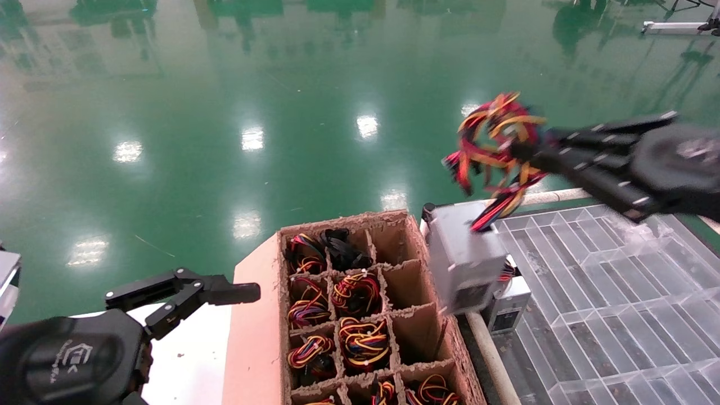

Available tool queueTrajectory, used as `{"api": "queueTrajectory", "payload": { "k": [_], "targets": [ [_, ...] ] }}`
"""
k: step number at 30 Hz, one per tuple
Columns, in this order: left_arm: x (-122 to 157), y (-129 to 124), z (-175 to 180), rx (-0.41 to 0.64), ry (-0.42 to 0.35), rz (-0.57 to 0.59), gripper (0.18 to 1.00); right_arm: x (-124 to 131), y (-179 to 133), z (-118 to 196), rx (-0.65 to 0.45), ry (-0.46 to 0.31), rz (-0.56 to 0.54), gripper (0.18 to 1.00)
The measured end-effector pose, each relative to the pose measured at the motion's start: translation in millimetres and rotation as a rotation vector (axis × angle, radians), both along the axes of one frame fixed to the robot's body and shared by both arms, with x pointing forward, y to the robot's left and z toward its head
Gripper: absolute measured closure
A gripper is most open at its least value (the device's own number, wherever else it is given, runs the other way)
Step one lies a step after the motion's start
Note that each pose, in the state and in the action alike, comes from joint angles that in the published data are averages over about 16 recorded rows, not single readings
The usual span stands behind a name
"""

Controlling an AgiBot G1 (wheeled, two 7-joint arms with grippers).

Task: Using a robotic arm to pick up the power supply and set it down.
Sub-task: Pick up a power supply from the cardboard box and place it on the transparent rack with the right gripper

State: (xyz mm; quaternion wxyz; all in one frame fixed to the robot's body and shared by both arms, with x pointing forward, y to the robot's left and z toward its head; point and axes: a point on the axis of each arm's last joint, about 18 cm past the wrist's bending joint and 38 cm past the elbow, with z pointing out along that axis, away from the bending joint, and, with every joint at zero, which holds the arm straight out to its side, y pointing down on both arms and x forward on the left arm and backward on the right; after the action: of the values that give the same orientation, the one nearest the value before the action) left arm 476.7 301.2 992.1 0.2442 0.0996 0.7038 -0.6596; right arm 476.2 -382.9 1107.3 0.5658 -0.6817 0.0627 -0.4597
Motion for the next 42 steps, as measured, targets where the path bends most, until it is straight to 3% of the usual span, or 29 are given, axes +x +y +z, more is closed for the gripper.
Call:
{"api": "queueTrajectory", "payload": {
  "k": [8, 17, 29, 42],
  "targets": [
    [0.0, 0.0, 0.0, 0.0, 0.0, 0.0, 0.184, -17.0, -35.7, -4.5, -0.001, 0.014, -0.101, 0.97],
    [0.0, 0.0, 0.0, 0.0, 0.0, 0.0, 0.184, -8.8, -54.8, -40.0, -0.024, 0.095, -0.167, 0.97],
    [0.0, 0.0, 0.0, 0.0, 0.0, 0.0, 0.184, 18.4, -40.9, -89.0, -0.055, 0.161, -0.135, 0.97],
    [0.0, 0.0, 0.0, 0.0, 0.0, 0.0, 0.184, 45.8, -22.4, -113.8, -0.064, 0.212, -0.117, 0.97]
  ]
}}
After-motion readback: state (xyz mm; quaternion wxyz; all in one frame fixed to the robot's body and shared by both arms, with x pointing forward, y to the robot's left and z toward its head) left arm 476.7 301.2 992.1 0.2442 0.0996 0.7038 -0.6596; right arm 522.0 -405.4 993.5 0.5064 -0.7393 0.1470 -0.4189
